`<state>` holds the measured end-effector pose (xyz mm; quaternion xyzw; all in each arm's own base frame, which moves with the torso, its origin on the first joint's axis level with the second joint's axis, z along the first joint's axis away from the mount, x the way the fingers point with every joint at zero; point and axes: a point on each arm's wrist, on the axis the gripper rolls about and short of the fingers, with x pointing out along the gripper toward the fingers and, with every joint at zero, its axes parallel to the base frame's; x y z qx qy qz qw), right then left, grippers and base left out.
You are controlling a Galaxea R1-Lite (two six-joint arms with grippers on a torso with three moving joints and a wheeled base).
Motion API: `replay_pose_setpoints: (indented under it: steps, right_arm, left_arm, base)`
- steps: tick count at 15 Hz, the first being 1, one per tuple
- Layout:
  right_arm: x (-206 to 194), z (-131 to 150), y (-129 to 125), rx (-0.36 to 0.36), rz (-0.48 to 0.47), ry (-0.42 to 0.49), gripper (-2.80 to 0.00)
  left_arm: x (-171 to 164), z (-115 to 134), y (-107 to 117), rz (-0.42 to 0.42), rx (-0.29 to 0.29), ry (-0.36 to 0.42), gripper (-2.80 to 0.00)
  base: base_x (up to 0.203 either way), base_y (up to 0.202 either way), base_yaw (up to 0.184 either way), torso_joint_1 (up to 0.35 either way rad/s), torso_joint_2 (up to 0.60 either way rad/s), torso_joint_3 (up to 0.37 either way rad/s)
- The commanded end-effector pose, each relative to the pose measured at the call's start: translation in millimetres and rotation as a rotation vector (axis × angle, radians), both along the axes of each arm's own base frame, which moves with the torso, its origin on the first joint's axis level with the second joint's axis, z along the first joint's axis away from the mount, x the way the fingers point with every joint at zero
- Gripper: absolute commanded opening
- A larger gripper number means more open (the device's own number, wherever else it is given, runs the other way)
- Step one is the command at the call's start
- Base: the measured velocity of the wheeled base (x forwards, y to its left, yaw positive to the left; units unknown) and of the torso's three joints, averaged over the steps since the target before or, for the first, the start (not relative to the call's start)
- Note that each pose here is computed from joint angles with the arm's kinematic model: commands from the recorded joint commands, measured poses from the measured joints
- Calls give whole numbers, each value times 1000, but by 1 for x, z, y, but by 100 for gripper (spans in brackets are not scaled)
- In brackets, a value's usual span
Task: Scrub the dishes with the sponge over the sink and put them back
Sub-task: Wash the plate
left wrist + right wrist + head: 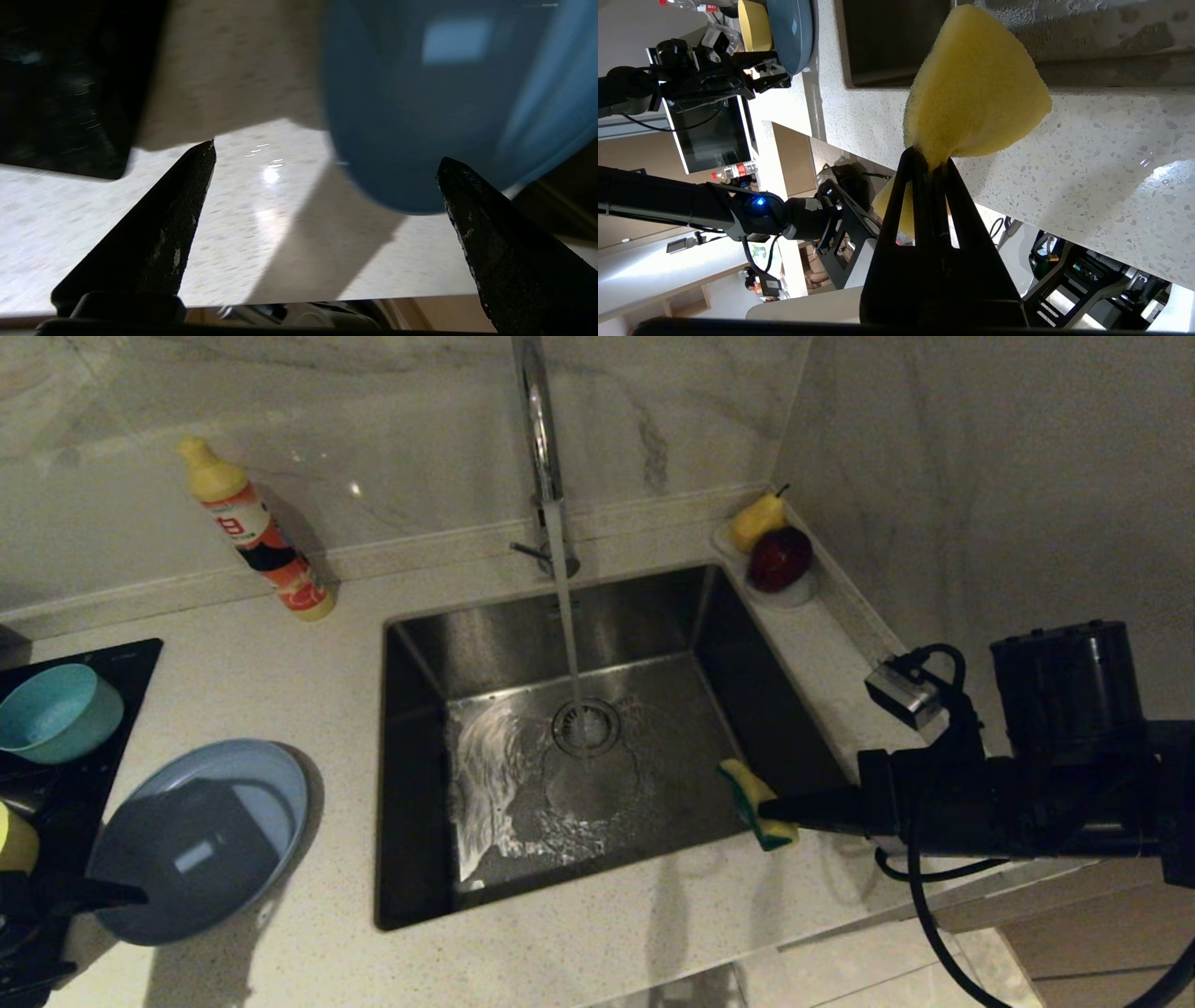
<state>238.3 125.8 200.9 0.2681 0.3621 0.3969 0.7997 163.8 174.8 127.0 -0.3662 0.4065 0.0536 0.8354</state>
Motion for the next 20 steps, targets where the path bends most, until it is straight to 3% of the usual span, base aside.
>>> replay_pose_setpoints:
  steps: [1, 5, 10, 20]
  right_arm:
    - [1, -1, 1, 2, 3, 6, -280]
    - [0, 1, 1, 19, 17, -12, -280]
    - [-1, 1, -2, 18, 10, -12, -280]
    - [-1, 2, -5, 20, 0, -17, -280]
  left_arm:
    - [0, 1, -1, -6, -11, -15, 0]
    - [-1, -2, -2, -20, -30, -41, 0]
    - [-1, -14, -2, -19, 15, -73, 0]
    - [-1, -9, -4, -45, -22, -141, 0]
  base:
    - [0, 0, 0, 0, 0, 0]
    - [0, 0, 0, 0, 0, 0]
    - [0, 0, 0, 0, 0, 0]
    - [0, 0, 0, 3, 0, 0]
